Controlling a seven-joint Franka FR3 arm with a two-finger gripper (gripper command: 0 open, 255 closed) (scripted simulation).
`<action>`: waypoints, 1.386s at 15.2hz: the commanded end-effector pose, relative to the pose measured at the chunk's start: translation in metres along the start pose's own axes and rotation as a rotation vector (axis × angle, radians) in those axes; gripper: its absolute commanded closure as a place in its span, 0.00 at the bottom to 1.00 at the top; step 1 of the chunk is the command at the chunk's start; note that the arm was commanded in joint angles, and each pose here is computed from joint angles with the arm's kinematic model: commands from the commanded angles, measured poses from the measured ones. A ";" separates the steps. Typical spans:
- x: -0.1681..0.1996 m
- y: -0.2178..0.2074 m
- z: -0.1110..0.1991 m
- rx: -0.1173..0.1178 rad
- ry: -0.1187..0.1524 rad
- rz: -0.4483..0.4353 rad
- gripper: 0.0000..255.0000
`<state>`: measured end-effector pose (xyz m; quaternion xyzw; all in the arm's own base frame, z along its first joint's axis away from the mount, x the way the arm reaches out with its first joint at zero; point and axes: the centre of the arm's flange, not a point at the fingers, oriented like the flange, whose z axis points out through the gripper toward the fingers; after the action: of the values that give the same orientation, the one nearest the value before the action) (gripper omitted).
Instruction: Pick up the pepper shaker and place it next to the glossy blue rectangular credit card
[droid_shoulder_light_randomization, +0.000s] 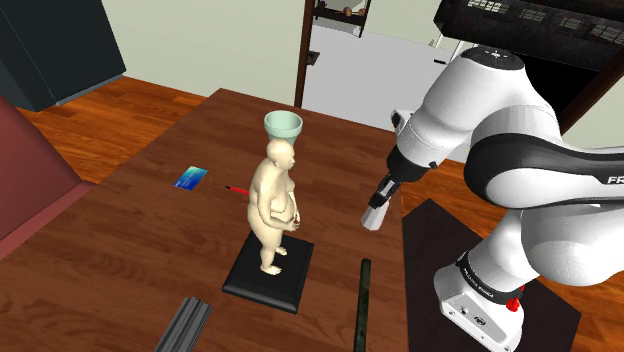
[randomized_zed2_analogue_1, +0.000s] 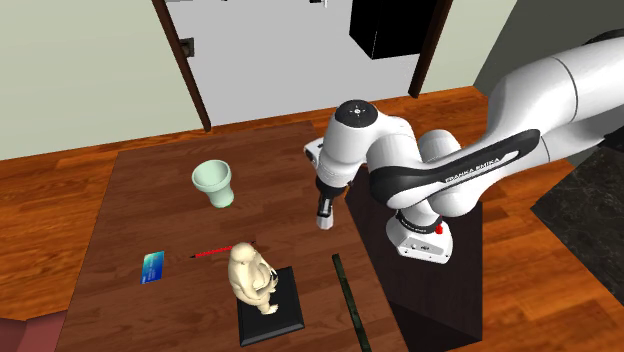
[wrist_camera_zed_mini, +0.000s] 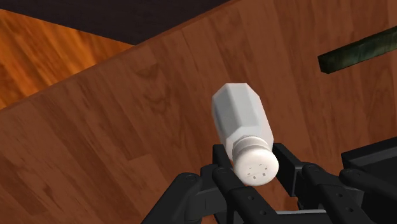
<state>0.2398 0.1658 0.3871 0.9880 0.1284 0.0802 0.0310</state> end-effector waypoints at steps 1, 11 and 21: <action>0.001 0.002 -0.010 0.000 -0.001 0.000 1.00; 0.009 0.006 -0.062 0.000 -0.001 0.000 1.00; 0.017 0.010 -0.114 0.000 -0.001 0.000 1.00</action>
<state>0.2388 0.1651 0.4967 0.9880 0.1284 0.0801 0.0310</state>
